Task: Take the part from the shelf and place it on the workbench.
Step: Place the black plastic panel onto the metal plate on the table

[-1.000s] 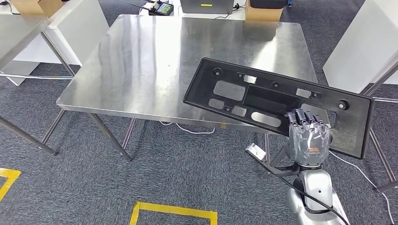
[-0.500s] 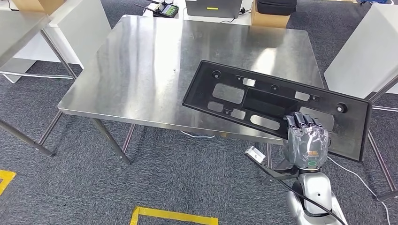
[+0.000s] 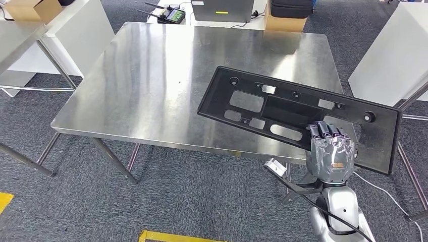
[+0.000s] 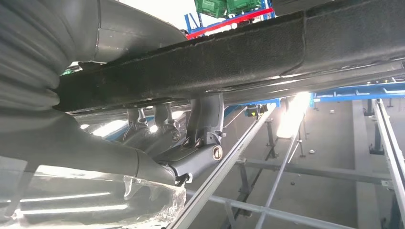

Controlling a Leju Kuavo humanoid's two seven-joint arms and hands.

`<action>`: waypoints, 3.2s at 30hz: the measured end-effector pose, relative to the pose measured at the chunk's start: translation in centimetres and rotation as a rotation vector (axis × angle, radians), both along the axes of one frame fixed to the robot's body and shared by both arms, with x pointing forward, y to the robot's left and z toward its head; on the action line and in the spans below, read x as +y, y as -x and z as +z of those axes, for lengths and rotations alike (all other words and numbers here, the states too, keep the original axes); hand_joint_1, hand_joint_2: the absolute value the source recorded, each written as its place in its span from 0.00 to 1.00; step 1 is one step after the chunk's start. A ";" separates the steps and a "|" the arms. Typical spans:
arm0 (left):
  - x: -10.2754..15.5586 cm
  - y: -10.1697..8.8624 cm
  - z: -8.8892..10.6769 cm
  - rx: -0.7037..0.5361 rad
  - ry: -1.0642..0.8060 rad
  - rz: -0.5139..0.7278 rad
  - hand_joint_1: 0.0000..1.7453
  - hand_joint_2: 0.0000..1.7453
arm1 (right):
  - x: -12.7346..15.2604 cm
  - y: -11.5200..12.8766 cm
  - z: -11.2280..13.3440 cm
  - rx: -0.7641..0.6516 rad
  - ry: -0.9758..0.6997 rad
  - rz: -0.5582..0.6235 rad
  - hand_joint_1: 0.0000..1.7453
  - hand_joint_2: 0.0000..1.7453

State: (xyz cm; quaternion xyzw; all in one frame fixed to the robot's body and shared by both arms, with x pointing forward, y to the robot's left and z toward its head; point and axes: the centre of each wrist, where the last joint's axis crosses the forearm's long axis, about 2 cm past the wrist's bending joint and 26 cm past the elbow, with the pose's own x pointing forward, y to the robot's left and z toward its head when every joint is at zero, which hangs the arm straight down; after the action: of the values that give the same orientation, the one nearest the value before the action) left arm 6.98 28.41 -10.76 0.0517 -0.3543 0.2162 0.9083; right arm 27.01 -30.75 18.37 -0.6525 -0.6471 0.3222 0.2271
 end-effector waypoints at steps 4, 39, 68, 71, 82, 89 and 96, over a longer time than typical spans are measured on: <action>0.0 0.0 0.0 -0.001 -0.001 -0.002 0.00 1.00 | 0.0 -0.1 0.1 -0.001 0.000 0.000 1.00 1.00; 0.0 -0.8 0.1 -0.011 0.000 -0.045 0.00 1.00 | -3.3 -4.9 -0.7 0.157 -0.091 -0.128 1.00 1.00; 0.2 -1.7 0.3 -0.007 -0.045 -0.123 0.00 1.00 | -3.5 -8.6 -3.3 0.384 -0.175 -0.160 1.00 1.00; 0.1 -1.7 0.3 -0.031 -0.096 -0.165 0.00 1.00 | -3.1 -8.8 -3.5 0.401 -0.166 -0.159 1.00 1.00; 0.1 -1.7 0.3 -0.054 -0.060 -0.175 0.00 1.00 | -0.3 -9.8 -4.4 0.464 -0.127 -0.117 1.00 1.00; 0.4 -1.3 0.2 -0.042 -0.060 -0.161 0.00 1.00 | 1.7 -10.7 -4.2 0.488 -0.118 -0.078 0.50 0.50; 0.5 -1.0 0.2 0.002 -0.058 -0.153 0.00 0.25 | 2.7 -11.5 -3.9 0.505 -0.122 -0.063 0.00 0.00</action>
State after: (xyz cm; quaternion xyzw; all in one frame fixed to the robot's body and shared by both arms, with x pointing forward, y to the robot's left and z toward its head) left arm 7.93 28.96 -10.60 0.0508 -0.3622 0.1357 0.9208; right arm 38.48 -28.07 14.45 -0.5564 -0.5675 0.4280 0.4303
